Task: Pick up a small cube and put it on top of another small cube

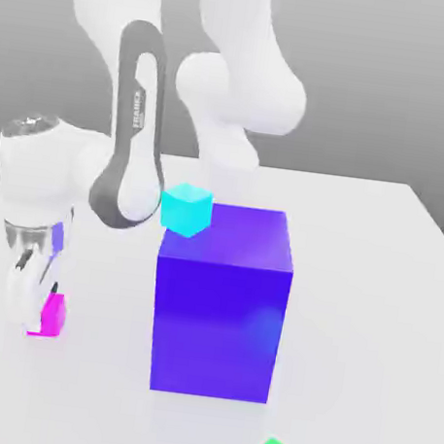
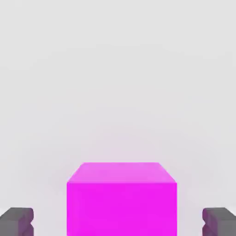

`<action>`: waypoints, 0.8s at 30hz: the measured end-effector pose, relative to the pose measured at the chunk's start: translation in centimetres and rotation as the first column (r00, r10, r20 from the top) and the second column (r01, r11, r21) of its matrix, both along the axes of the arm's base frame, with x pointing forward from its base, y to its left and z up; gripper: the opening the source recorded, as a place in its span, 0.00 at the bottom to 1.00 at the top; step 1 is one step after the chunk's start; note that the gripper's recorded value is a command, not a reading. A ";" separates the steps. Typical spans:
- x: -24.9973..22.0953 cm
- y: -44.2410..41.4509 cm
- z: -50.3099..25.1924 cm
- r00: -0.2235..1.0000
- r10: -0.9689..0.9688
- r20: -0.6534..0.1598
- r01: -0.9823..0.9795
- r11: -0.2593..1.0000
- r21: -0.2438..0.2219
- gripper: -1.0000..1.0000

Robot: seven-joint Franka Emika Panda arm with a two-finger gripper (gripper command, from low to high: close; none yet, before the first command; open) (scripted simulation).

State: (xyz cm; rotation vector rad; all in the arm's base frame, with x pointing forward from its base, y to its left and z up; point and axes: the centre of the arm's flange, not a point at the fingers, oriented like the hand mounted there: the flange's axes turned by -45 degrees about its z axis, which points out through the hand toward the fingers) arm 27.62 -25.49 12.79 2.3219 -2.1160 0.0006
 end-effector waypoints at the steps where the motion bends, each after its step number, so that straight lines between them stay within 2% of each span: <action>1: 0.0 0.0 0.0 1.000 0.000 0.000 0.000 1.000 0.000 0.00; 6: 0.0 0.0 0.1 1.000 0.000 0.001 0.000 1.000 -0.001 0.00; 13: 0.4 0.2 5.8 1.000 0.024 0.003 -0.024 1.000 -0.001 0.00; 18: 7.3 2.7 8.1 0.940 0.340 0.036 -0.339 0.940 -0.038 0.00; 24: 18.6 15.7 9.8 0.752 0.658 0.027 -0.658 0.753 -0.030 0.00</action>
